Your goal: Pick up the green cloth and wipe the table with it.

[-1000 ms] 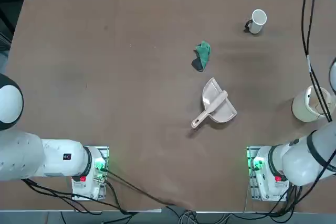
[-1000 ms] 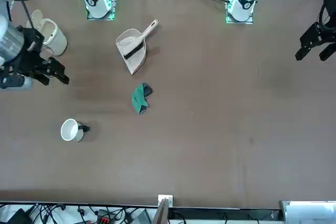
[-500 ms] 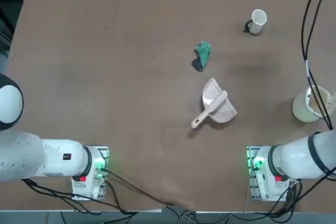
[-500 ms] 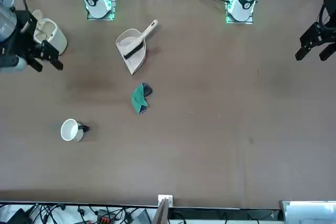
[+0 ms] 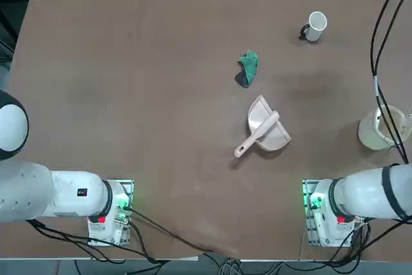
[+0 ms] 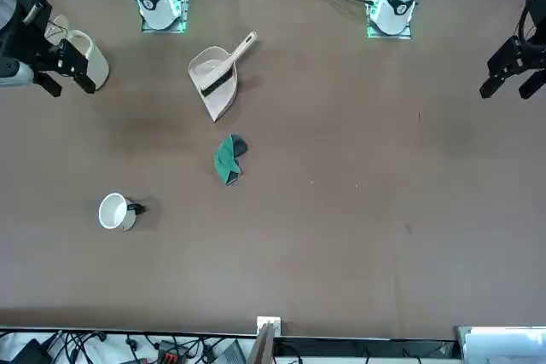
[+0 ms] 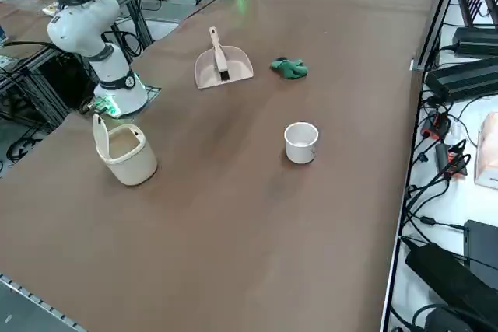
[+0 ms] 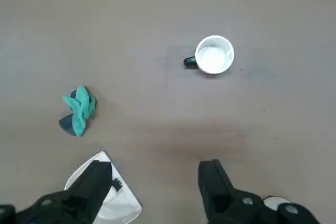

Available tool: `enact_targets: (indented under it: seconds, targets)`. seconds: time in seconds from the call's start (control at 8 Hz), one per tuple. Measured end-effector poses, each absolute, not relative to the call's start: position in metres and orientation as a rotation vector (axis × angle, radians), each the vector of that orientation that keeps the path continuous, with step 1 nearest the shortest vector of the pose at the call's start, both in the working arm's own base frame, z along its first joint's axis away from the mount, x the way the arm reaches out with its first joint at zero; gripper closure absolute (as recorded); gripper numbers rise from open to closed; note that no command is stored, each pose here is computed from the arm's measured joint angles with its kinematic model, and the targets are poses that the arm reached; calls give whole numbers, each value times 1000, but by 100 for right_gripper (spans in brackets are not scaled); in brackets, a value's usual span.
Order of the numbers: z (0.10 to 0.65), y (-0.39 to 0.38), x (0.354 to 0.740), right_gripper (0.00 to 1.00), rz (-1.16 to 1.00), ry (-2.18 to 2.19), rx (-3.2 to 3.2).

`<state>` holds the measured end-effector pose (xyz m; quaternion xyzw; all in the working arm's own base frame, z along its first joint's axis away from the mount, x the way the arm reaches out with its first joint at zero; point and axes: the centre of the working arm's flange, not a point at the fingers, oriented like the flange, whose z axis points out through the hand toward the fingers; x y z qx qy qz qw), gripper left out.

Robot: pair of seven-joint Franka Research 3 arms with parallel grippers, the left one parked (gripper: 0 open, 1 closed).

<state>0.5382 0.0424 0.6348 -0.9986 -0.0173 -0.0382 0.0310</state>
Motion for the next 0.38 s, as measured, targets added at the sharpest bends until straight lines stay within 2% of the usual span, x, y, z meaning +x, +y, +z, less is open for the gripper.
enact_targets:
  seconds: [0.38]
  targets:
    - [629, 43, 532, 0, -26, -61, -3082]
